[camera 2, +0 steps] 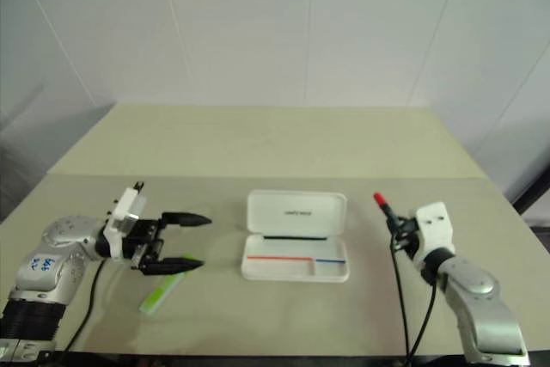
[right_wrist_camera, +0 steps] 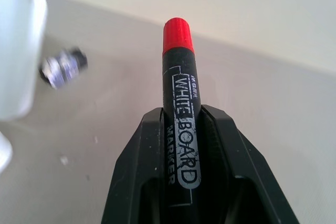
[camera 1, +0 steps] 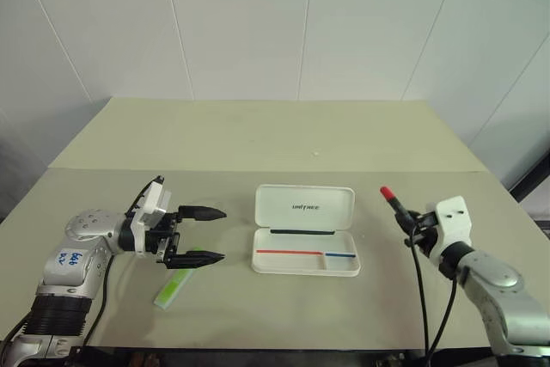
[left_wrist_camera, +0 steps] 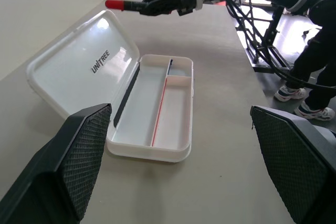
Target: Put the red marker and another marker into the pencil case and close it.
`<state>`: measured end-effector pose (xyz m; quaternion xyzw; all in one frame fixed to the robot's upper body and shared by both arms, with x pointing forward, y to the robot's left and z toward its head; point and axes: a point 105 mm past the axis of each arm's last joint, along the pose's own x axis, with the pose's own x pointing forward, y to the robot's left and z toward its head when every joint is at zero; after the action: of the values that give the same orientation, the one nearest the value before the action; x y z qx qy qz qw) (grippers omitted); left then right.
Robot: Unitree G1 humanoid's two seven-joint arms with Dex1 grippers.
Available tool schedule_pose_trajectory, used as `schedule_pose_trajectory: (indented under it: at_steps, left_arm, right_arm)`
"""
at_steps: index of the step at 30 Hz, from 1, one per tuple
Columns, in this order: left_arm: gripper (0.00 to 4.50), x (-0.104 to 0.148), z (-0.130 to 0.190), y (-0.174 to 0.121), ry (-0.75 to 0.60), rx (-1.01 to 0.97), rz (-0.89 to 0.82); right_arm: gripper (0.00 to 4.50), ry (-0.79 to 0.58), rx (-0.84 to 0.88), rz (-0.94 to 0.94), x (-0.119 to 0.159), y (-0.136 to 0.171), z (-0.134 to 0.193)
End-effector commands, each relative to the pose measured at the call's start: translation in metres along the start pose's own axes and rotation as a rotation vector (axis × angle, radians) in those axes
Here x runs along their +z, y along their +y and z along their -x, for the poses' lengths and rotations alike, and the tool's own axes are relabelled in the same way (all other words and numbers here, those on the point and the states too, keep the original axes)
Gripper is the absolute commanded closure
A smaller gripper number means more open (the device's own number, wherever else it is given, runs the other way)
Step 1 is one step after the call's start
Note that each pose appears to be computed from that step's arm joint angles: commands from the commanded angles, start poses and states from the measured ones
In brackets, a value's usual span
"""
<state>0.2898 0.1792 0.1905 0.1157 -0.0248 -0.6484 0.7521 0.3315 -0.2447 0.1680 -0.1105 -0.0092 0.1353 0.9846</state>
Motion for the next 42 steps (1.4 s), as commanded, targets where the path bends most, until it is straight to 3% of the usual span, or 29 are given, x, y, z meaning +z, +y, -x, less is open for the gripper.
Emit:
schedule_pose_trajectory:
  at_steps: [1,5,9,18,30,35,42]
  left_arm:
    - [0.00,0.007,0.011,0.008,-0.019,0.069,-0.042]
    - [0.00,0.004,0.017,0.011,-0.030,0.120,-0.054]
    - [0.00,-0.002,0.020,0.008,-0.019,0.127,-0.050]
    - [0.00,-0.004,0.020,0.005,-0.004,0.128,-0.068]
    - [0.00,-0.003,0.016,0.001,-0.016,0.125,-0.072]
    - [0.00,-0.001,0.014,-0.001,-0.024,0.124,-0.074]
    - [0.00,-0.001,0.011,-0.002,-0.031,0.122,-0.070]
  right_arm:
    - [3.11,-0.127,0.060,0.051,0.041,0.002,0.005]
    - [3.11,-0.241,0.233,0.058,0.079,0.029,0.010]
    - [3.11,-0.247,0.419,0.077,0.093,0.062,0.014]
    - [3.11,-0.079,0.788,0.292,0.074,0.121,0.010]
    - [3.11,-0.073,0.898,0.603,0.059,0.144,-0.030]
    - [3.11,-0.017,0.923,0.725,0.036,0.142,-0.036]
    - [3.11,-0.041,0.917,0.707,0.033,0.146,-0.039]
